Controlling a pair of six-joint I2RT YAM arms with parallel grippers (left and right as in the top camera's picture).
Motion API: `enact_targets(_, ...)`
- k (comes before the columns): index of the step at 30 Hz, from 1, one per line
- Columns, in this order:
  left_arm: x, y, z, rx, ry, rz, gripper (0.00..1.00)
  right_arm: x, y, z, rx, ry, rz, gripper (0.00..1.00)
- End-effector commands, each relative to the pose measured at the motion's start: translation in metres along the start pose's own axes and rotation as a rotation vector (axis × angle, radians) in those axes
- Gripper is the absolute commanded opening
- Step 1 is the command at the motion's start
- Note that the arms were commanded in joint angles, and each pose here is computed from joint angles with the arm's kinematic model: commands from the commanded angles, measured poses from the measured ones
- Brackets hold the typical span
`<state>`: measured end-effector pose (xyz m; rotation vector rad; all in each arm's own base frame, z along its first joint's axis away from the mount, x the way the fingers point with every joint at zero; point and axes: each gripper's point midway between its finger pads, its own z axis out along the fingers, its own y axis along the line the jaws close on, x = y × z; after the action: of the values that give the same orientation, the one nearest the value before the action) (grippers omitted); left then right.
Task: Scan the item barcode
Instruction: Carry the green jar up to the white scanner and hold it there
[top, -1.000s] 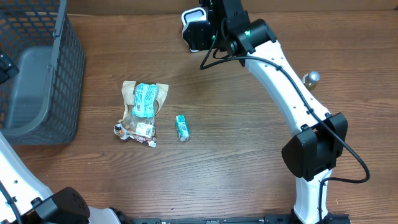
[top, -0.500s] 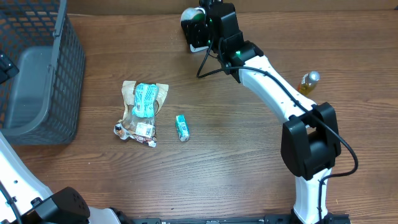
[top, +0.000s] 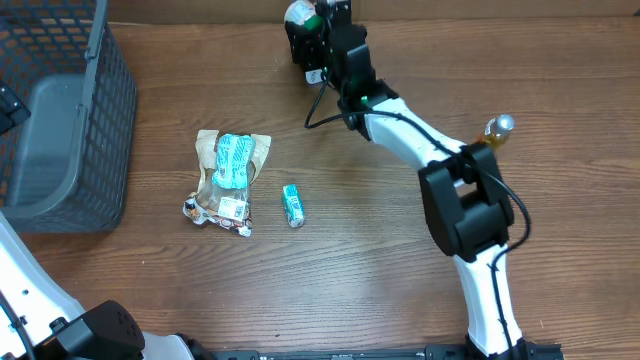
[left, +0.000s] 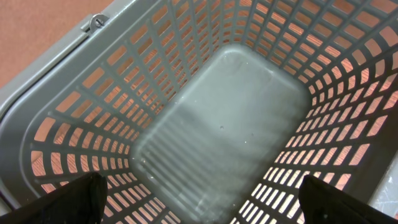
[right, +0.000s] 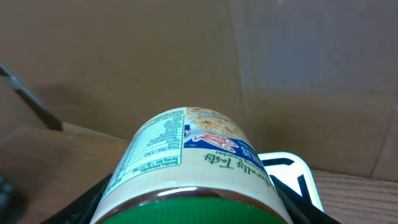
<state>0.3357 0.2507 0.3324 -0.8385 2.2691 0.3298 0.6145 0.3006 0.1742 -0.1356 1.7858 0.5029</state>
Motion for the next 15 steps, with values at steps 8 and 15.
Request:
enact_targets(8,-0.004,-0.002,-0.002,0.01,-0.012,0.019,1.0,-0.025,-0.007,0.005,0.021,-0.166,0.01,0.09)
enact_targets(15,-0.004,-0.002,-0.002,0.01,-0.012,0.019,0.99,-0.034,-0.011,0.003,0.032,-0.206,0.014,0.08)
